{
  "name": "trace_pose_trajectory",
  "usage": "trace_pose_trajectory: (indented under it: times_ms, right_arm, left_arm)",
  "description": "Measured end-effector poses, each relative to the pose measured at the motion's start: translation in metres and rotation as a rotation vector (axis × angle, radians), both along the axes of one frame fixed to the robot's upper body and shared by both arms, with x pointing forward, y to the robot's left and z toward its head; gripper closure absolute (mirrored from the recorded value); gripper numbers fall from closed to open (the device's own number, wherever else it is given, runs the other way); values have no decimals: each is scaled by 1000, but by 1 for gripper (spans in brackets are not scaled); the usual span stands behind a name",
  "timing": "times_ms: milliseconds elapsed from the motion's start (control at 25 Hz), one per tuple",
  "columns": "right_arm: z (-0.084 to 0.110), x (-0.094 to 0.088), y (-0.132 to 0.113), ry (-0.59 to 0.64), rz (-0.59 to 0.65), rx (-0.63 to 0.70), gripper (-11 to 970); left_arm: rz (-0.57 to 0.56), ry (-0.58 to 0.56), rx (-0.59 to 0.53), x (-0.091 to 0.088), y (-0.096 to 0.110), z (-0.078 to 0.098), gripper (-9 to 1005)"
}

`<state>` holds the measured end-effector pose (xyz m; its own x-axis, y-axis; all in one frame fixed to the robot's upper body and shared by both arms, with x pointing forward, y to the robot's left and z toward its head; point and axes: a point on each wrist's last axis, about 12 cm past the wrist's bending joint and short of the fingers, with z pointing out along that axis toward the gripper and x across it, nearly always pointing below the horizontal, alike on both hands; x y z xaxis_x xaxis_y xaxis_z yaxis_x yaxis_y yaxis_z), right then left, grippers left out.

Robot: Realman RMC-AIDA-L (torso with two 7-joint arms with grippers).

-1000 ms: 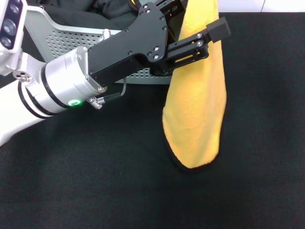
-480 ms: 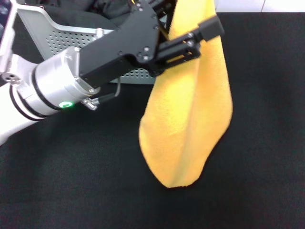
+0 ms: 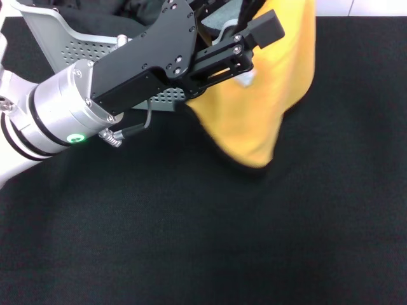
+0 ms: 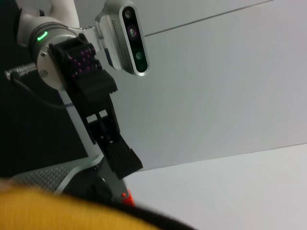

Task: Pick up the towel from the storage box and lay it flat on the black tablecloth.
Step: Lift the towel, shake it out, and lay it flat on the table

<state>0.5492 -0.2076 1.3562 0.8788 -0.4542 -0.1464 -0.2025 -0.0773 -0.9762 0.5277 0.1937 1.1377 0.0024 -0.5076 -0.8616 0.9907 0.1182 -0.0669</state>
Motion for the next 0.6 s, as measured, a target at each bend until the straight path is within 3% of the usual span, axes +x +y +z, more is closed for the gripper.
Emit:
trace_pose_trajectory:
  times_ms: [280, 600]
  right_arm:
    - [0, 3, 2, 3, 2, 6, 921]
    - [1, -4, 13, -25, 49, -31, 919]
  left_arm:
    - [-10, 5, 7, -1, -5, -2, 222]
    - [79, 19, 10, 11, -9, -2, 222]
